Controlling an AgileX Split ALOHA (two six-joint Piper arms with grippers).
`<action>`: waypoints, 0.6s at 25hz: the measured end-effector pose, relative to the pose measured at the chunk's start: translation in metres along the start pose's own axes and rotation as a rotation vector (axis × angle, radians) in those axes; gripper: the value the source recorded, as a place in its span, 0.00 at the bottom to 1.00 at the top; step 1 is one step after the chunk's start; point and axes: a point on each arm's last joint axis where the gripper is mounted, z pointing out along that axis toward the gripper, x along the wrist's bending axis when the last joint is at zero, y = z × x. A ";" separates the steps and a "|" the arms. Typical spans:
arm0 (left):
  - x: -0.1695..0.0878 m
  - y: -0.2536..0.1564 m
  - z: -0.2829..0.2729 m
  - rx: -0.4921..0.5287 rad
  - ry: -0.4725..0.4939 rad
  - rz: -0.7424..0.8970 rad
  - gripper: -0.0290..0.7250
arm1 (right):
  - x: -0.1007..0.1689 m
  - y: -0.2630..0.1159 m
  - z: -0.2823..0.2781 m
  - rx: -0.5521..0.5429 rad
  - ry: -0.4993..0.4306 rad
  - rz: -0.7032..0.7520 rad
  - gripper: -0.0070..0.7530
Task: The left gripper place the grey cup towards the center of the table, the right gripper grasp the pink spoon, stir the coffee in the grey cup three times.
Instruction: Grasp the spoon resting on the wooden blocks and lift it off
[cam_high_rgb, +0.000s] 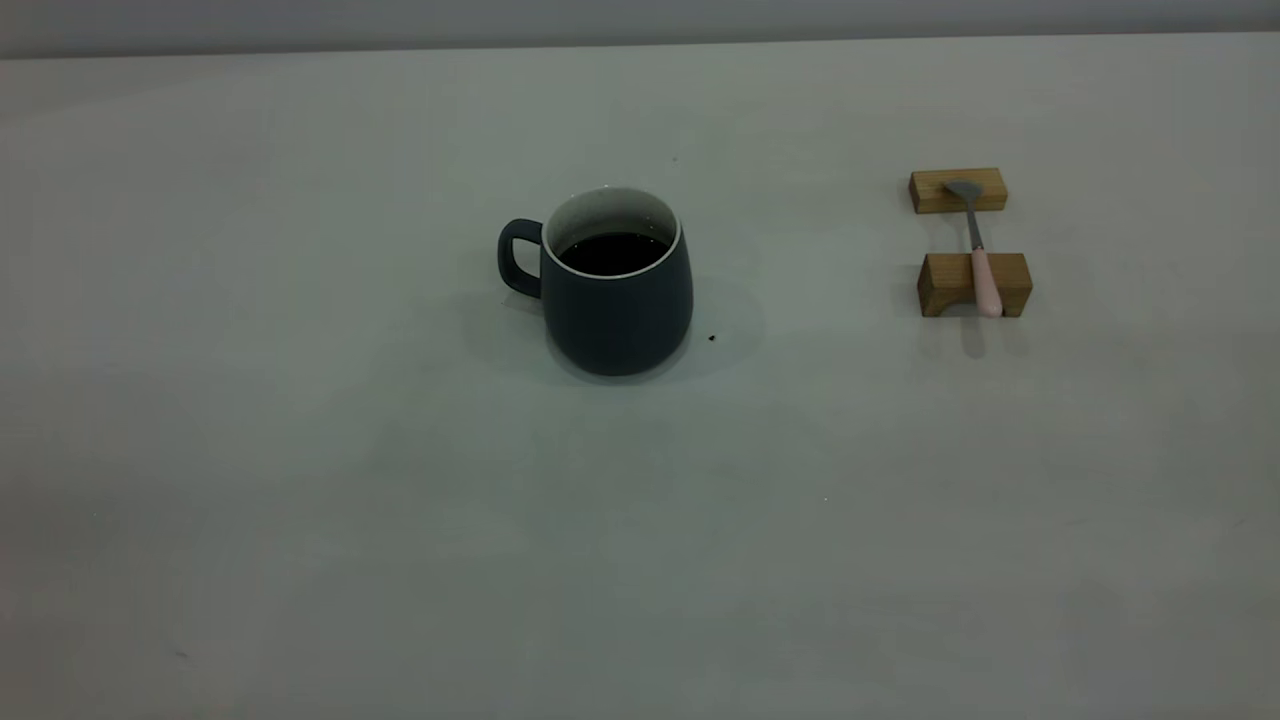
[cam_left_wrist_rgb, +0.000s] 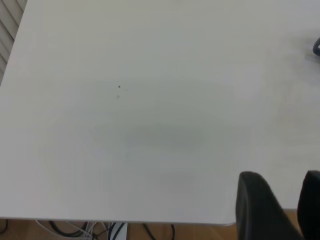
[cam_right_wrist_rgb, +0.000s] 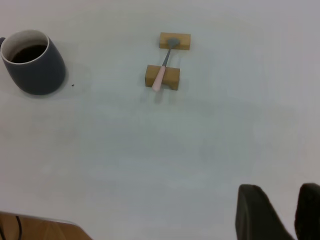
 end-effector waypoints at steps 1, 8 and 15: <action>0.000 0.000 0.000 0.000 0.000 0.000 0.40 | 0.000 0.000 0.000 0.000 0.000 0.000 0.32; 0.000 0.000 0.000 0.000 0.000 0.000 0.40 | 0.000 0.000 0.000 0.000 0.000 0.004 0.32; 0.000 0.000 0.000 0.000 0.000 0.000 0.40 | -0.003 0.005 0.006 0.053 -0.019 0.108 0.35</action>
